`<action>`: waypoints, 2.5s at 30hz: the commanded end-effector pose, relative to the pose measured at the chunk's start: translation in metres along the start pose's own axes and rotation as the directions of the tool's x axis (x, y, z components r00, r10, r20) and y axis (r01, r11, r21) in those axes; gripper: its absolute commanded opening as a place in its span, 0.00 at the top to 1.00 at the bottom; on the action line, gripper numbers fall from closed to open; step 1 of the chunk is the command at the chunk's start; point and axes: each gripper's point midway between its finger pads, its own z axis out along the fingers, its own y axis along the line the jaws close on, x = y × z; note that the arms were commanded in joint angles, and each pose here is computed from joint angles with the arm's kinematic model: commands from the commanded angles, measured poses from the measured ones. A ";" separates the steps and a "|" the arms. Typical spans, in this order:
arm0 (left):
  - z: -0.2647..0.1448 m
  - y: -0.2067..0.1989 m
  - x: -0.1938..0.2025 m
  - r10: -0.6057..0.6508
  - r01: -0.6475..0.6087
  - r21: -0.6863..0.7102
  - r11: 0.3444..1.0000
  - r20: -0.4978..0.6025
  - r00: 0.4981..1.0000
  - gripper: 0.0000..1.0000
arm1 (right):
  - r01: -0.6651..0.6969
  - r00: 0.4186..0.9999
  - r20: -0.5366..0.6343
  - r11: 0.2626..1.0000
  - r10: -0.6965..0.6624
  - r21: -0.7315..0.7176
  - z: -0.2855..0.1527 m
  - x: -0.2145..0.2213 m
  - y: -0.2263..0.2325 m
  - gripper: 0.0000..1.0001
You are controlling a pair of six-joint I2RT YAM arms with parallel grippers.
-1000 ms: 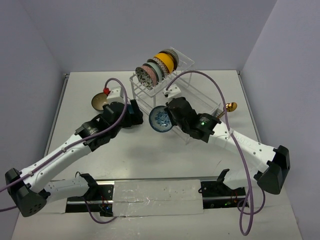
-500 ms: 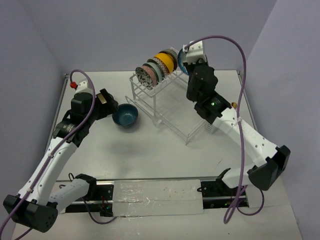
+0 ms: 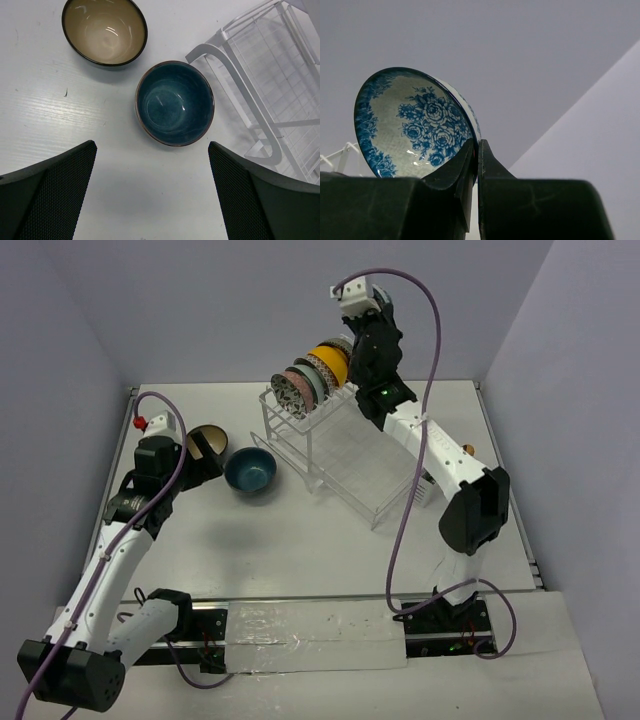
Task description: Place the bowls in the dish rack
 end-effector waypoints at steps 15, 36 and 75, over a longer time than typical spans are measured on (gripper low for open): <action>0.005 -0.001 0.000 0.019 -0.020 0.028 0.999 0.004 1.000 0.01 | -0.004 1.000 0.015 0.997 0.006 -0.078 0.036 0.027 0.042 1.00; 0.005 0.001 0.000 0.009 -0.009 0.033 0.999 0.002 1.000 0.01 | 0.006 1.000 -0.030 0.995 -0.010 -0.104 0.016 0.050 0.047 1.00; 0.000 0.002 -0.004 0.011 -0.012 0.035 0.999 0.024 1.000 0.02 | -0.105 0.994 -0.010 0.939 0.108 -0.327 -0.012 0.029 0.067 0.76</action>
